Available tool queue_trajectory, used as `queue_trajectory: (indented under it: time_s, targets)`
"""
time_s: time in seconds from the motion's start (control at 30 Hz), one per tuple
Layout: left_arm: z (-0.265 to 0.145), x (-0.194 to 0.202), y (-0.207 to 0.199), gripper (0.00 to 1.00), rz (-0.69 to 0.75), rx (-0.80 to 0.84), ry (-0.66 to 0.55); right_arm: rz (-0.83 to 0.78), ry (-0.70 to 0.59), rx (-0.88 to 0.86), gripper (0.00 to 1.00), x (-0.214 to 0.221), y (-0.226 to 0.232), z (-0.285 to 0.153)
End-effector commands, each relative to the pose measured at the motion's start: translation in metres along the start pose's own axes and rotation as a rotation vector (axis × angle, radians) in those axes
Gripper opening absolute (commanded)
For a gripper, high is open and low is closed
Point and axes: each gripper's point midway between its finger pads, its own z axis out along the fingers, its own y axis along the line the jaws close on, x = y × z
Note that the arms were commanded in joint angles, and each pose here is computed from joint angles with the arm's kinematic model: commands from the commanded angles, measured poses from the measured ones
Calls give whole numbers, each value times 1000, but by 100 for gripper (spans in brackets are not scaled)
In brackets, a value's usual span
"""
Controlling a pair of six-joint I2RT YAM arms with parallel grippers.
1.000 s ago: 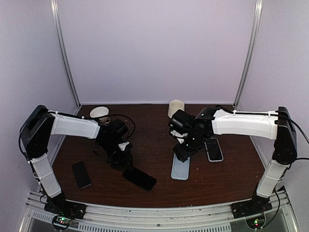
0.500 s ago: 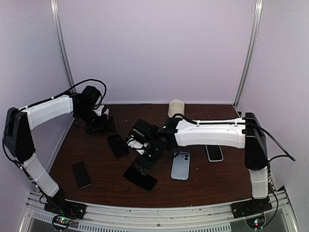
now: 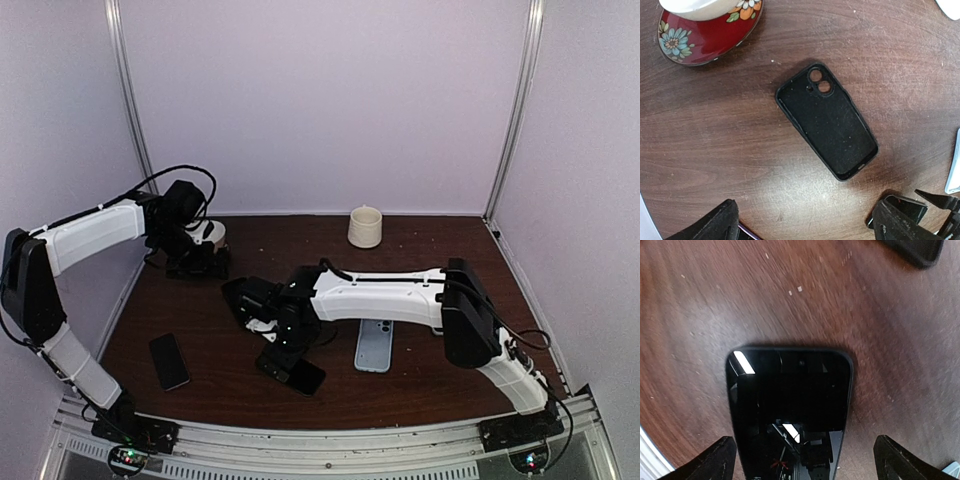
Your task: Put the phone into the phone case
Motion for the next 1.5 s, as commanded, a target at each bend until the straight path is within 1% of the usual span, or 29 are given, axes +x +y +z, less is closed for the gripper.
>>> queue_trajectory:
  time_s: [0.0, 0.17, 0.43, 0.7, 0.93, 1.07, 1.23, 1.33, 1.37, 1.4, 1.47]
  targets:
    - [-5, -2, 0, 98, 10, 16, -24, 34, 62, -4, 100, 12, 3, 0]
    - [-5, -2, 0, 97, 10, 24, -20, 49, 87, -65, 99, 13, 15, 6]
    - [-3, 0, -1, 98, 15, 34, -11, 29, 146, -71, 98, 22, 21, 16]
    - [-1, 1, -3, 98, 17, 46, -2, 24, 172, -18, 89, 28, 12, 21]
    - [-2, 1, -3, 97, 19, 47, -2, 22, 142, -10, 73, 21, 10, 13]
    - [-1, 1, -3, 97, 20, 47, 0, 18, 70, -12, 65, 6, 9, -4]
    - [-4, 1, -1, 98, 26, 42, -9, 44, -85, 15, 54, -18, -3, -45]
    - [-4, 1, -1, 98, 32, 42, -11, 113, -208, 47, 46, -29, -20, -73]
    - [-5, 1, -2, 98, 34, 45, -15, 150, -269, 54, 41, -35, -28, -79]
    - [-5, 1, -2, 98, 34, 47, -15, 188, -292, 59, 38, -30, -37, -85]
    - [-6, 1, -2, 98, 35, 48, -20, 288, -403, 58, 33, -33, -54, -99]
